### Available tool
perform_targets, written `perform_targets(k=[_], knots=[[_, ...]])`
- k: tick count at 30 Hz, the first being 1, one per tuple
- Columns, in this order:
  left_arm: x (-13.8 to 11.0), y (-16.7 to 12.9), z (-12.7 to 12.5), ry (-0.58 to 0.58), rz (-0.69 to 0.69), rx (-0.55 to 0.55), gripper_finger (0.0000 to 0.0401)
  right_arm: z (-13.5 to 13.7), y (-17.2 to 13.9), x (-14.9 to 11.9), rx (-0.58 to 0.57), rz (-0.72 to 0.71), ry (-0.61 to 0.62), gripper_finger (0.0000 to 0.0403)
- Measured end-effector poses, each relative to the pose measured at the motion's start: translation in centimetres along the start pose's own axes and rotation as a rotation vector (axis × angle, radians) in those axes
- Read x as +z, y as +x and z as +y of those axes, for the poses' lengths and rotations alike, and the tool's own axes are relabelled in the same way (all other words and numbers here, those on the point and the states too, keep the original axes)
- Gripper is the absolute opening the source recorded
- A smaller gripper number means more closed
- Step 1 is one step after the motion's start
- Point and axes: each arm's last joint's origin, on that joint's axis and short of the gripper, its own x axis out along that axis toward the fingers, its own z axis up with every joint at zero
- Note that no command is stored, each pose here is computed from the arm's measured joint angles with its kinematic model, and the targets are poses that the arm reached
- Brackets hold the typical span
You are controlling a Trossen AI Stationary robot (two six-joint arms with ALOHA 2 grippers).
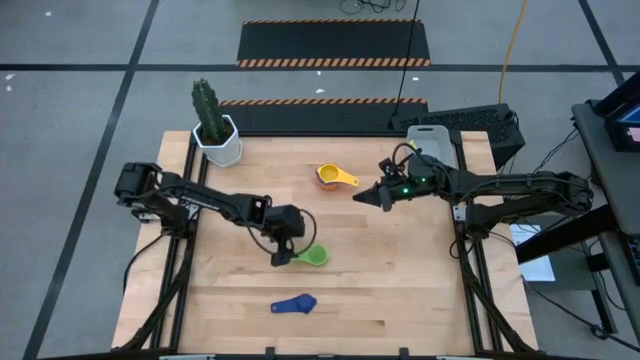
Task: Nest measuring cups in basket
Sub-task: Stack the green measuring cup on top of the yellow measuring cup
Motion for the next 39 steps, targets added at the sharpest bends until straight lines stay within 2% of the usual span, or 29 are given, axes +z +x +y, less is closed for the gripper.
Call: perform_targets(k=[4,7,15,18,20,28,32,39], knots=[[0.1,0.6,-1.0,0.085,-0.016,-0.054,0.0352,0.2,0.1,-0.3,0.011,0.013,-0.002,0.0006],[0.2,0.7,-1.4,0.111,-0.035,-0.052,0.0352,0.4,0.2,-0.6,0.018,0.024,0.0,0.0006],[-0.5,1.8,-0.8,0.091,0.016,-0.029,0.0314,0.6,0.2,-0.7,0.021,0.028,-0.008,0.0006],[-0.3,2.8,-1.1,0.1,0.002,-0.077,0.0301,0.6,0.2,-0.7,0.026,0.025,-0.001,0.0006],[-0.8,3.4,-1.2,0.103,0.031,-0.077,0.0297,0.7,0.2,-0.8,0.031,0.028,0.011,0.0006],[-0.7,4.8,-1.0,0.018,0.009,-0.052,0.0298,1.4,0.4,-1.4,0.067,0.053,-0.001,0.0006],[-0.5,5.2,-1.0,0.012,-0.017,-0.093,0.0262,1.5,0.5,-1.6,0.071,0.057,-0.006,0.0006],[-0.5,5.5,-1.1,-0.006,-0.019,-0.123,0.0154,1.6,0.5,-1.7,0.075,0.064,-0.012,0.0006]])
